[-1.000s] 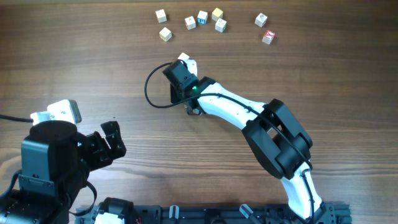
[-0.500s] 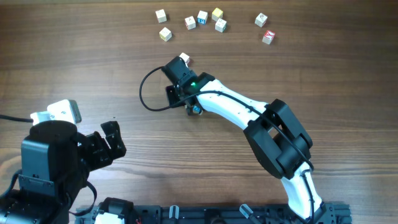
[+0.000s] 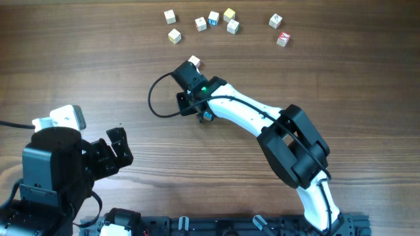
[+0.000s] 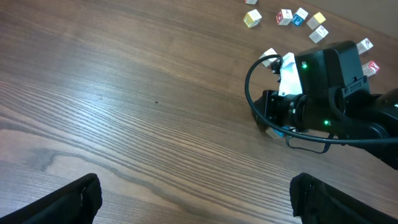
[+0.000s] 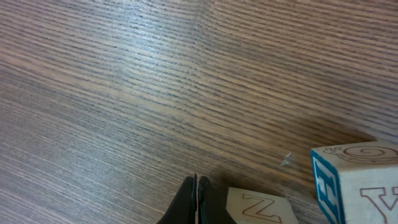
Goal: Form a circle
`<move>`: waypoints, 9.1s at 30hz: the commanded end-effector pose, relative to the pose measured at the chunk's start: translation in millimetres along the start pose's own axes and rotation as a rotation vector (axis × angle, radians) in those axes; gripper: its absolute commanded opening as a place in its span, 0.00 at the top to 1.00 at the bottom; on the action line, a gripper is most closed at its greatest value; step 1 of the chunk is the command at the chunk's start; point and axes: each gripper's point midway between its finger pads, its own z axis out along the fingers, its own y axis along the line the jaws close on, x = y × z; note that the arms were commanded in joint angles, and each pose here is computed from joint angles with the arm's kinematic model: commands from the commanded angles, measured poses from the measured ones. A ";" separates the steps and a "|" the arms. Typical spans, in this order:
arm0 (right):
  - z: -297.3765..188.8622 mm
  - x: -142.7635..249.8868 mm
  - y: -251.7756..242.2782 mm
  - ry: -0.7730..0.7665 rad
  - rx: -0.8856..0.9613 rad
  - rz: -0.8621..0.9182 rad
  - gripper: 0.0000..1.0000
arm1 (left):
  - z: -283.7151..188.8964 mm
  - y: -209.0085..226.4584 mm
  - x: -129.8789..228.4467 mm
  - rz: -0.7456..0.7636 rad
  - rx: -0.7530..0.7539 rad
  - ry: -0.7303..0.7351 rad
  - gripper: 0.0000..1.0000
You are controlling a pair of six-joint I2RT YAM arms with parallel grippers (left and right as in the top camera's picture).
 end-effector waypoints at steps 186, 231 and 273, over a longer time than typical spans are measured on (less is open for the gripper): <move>-34.9 15.5 -64.4 -0.013 0.206 0.247 0.95 | 0.0 3.0 -1.7 -0.011 -0.015 -0.010 0.00; -12.5 22.8 -66.6 0.011 0.207 0.230 0.95 | 0.0 2.9 -1.7 -0.011 -0.014 -0.010 0.00; -15.3 24.1 -72.8 0.017 0.231 0.219 0.96 | 0.0 3.0 -1.7 -0.011 -0.015 -0.010 0.00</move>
